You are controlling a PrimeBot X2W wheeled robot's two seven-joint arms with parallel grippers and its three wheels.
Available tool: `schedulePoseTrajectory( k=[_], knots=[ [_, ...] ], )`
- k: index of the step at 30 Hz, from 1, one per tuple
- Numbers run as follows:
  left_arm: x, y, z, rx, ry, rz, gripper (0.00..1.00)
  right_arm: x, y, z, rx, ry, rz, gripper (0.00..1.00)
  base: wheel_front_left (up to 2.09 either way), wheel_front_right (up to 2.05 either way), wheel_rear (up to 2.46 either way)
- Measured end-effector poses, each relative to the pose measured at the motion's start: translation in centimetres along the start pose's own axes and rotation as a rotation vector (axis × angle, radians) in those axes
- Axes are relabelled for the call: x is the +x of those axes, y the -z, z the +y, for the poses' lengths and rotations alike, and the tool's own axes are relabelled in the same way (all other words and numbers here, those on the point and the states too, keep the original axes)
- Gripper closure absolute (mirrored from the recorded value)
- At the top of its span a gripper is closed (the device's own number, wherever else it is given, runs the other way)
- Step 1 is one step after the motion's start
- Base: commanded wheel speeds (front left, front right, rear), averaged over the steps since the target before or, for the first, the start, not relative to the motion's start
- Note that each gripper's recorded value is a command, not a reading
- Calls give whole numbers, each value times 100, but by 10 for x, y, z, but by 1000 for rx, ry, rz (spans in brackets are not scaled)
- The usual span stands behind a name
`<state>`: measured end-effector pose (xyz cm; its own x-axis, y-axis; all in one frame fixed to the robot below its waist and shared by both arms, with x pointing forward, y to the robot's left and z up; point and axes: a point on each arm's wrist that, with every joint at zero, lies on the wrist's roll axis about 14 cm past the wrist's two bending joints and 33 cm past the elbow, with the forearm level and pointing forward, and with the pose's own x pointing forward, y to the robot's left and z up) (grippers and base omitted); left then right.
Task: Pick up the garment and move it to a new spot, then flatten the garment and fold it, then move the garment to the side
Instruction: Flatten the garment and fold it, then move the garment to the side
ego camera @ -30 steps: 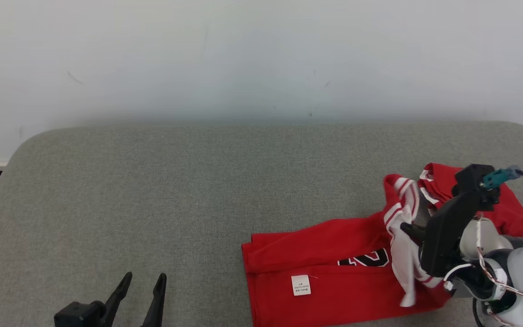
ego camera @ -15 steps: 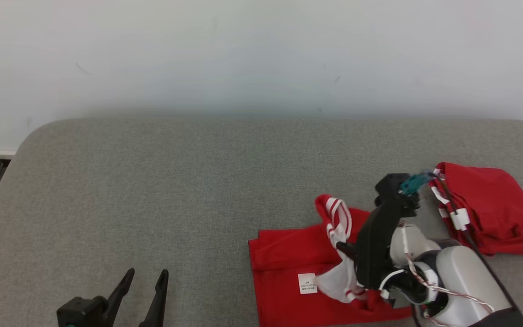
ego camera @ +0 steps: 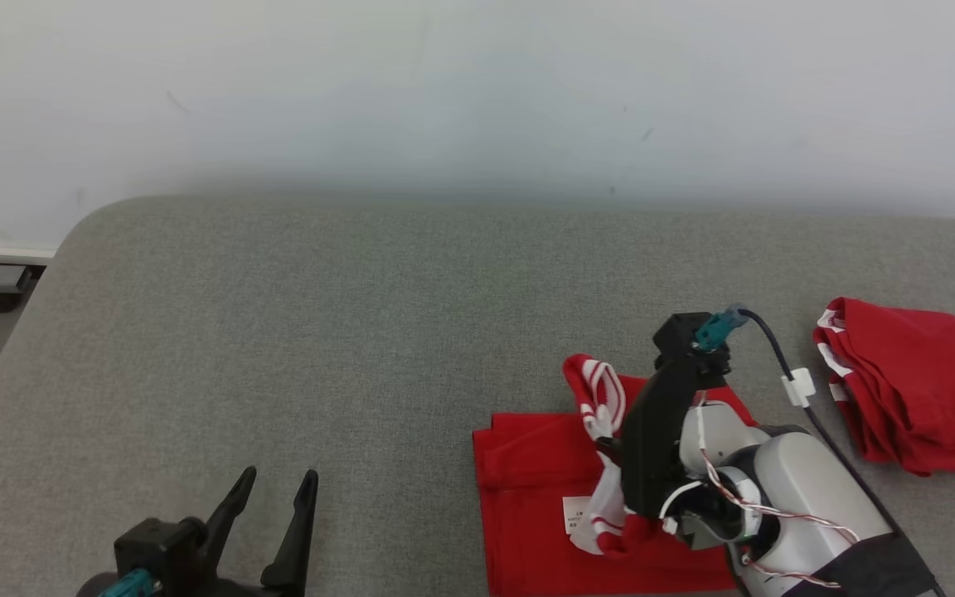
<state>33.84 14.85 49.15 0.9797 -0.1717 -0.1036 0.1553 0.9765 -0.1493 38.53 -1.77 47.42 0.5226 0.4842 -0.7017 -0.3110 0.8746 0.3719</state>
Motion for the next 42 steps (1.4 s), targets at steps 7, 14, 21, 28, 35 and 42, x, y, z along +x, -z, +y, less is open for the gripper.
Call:
schedulePoseTrajectory(
  k=[7,14,21,28,35,42],
  knots=[
    [5,-3,-1,-5,7,-9,0,18,8,27,-28,-88,16,100,0,0,0],
    [3,-1,4,-8,-10,-6,0,29,15,36,-16,-120,18,100,0,0,0],
    [2,0,5,-7,-13,-7,0,35,26,41,-3,-139,37,0,0,0,0],
    [2,0,3,-7,-9,-14,0,28,0,48,-1,-159,-67,0,0,0,0],
    [0,-2,0,-6,-1,-27,0,-2,-51,29,26,-121,-278,0,0,0,0],
    [-5,2,-3,-9,4,-25,0,-23,-12,-88,122,168,-281,0,0,0,0]
  ],
)
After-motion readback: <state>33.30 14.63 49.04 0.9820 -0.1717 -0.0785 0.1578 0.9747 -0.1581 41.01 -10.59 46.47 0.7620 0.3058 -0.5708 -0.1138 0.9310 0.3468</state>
